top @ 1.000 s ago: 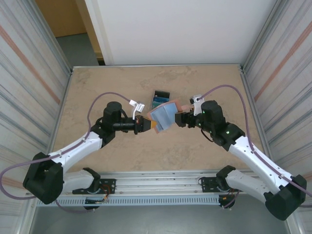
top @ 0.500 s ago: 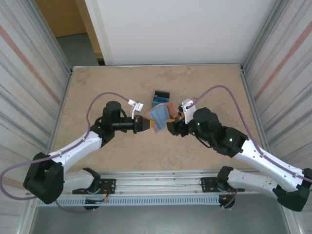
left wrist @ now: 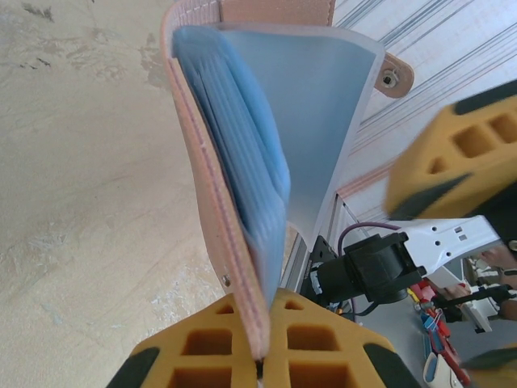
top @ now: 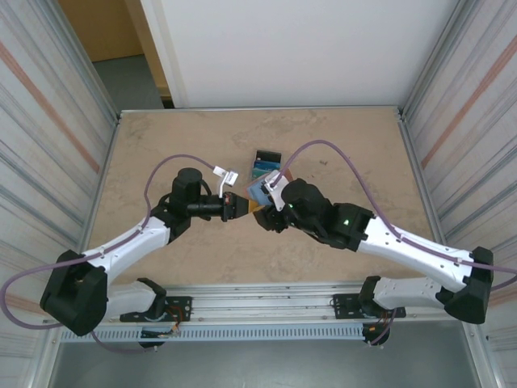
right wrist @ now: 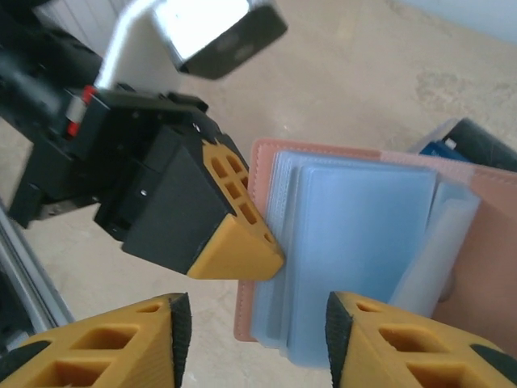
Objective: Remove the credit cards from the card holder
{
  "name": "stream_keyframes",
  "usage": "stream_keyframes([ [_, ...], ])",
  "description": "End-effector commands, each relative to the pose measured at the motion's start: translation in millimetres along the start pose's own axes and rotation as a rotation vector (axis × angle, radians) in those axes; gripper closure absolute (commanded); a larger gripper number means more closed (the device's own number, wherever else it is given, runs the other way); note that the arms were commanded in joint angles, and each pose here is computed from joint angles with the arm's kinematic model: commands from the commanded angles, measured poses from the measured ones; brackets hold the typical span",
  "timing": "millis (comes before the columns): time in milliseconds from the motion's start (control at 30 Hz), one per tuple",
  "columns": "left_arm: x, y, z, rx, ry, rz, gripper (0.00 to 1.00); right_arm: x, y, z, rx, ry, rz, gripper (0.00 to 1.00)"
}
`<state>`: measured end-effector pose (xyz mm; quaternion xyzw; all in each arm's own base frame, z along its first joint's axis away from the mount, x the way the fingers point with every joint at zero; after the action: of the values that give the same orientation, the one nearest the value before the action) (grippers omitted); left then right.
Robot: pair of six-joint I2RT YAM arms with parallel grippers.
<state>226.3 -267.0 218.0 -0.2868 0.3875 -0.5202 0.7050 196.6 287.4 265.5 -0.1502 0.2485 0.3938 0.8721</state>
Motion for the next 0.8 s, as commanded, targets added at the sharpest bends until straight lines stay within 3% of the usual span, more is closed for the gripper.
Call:
stream_keyframes([
  [0,-6.1,-18.0,9.7,0.049,-0.024,-0.053,1.0,5.0,-13.4,1.3,0.023,0.011,-0.032,0.46],
  [100,-7.8,-22.3,9.4,0.062,-0.024,-0.065,1.0,11.8,-20.6,-4.3,0.044,0.029,-0.042,0.4],
  [400,-7.9,-26.4,10.2,0.065,-0.023,-0.081,1.0,21.0,-24.1,-11.4,0.058,0.044,-0.015,0.34],
  [767,-9.0,-30.8,10.2,0.07,-0.023,-0.101,1.0,27.0,-29.6,-21.6,0.07,0.069,-0.017,0.36],
])
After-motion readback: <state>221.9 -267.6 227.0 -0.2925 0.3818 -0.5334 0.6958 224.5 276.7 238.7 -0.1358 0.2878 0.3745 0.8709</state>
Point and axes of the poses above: each hand's point on the last joint's axis, 136 mm out from that joint toward the fingers, its own x axis out along the fingers, its own y axis along the line the jaws close on, z = x × y, the point moved 2 cm from there along -x, back along the fingers, and after that the axes turned 10 degrees about -x, right-handed, at the moved point
